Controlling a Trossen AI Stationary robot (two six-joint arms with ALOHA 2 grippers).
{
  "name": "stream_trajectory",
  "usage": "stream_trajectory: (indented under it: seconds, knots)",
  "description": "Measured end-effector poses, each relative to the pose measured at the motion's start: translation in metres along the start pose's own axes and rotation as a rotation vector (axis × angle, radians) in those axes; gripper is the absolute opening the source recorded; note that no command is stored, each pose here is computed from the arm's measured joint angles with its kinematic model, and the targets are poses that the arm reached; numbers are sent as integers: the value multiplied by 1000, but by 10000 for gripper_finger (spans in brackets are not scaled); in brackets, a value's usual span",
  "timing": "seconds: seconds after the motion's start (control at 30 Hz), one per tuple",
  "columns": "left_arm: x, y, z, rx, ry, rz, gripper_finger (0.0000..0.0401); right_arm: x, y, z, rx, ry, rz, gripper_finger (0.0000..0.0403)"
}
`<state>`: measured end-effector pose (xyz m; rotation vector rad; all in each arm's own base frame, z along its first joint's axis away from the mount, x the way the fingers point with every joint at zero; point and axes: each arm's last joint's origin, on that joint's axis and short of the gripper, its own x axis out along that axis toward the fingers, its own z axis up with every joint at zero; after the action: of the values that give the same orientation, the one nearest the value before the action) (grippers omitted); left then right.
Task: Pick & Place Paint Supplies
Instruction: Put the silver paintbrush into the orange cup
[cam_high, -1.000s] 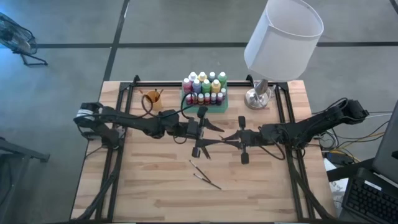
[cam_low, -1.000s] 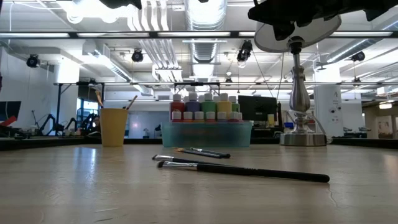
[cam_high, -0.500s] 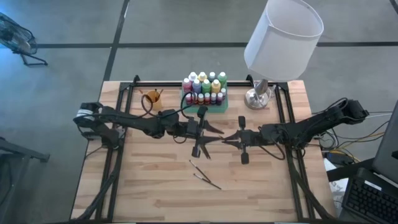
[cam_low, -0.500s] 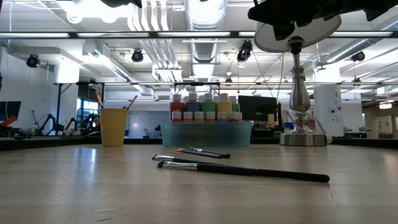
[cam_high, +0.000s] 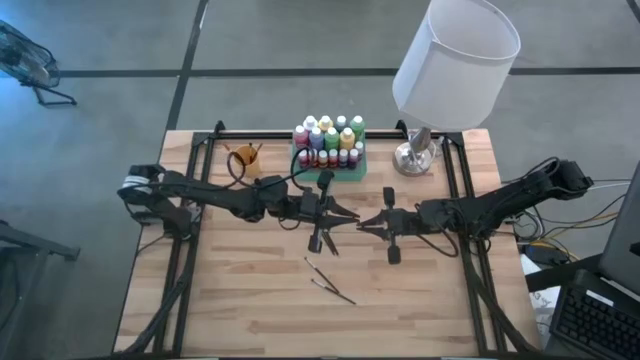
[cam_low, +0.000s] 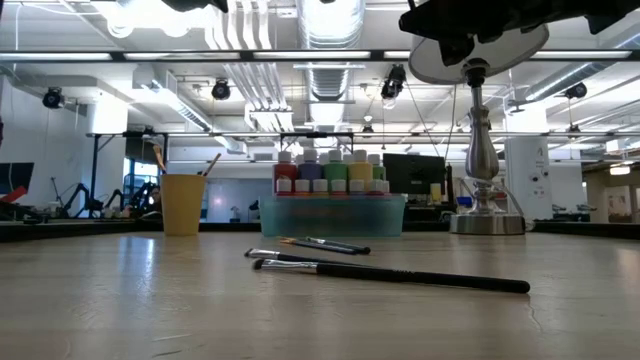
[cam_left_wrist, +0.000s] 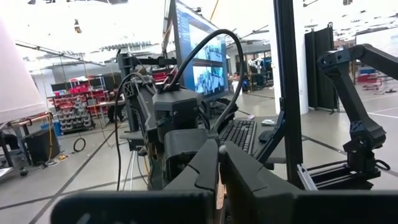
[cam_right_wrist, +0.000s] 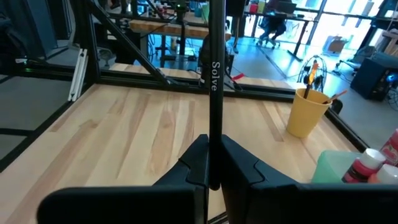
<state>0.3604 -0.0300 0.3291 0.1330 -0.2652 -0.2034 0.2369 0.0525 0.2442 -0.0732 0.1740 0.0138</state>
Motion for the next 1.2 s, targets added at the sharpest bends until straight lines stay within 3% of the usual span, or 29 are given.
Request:
stream_trajectory:
  seconds: [0.2,0.47,0.73,1.2]
  knots:
    - [0,0,-2,-9,20,0,10,0,0,-2,49,21,0,43]
    - [-3,1,-2,-4,73,38,9,0,-1,-6,102,64,-23,145]
    - [-24,8,22,26,199,320,7,-1,-3,-14,162,132,-113,219]
    - [-76,13,57,113,450,870,7,-1,-13,-22,231,200,-223,264]
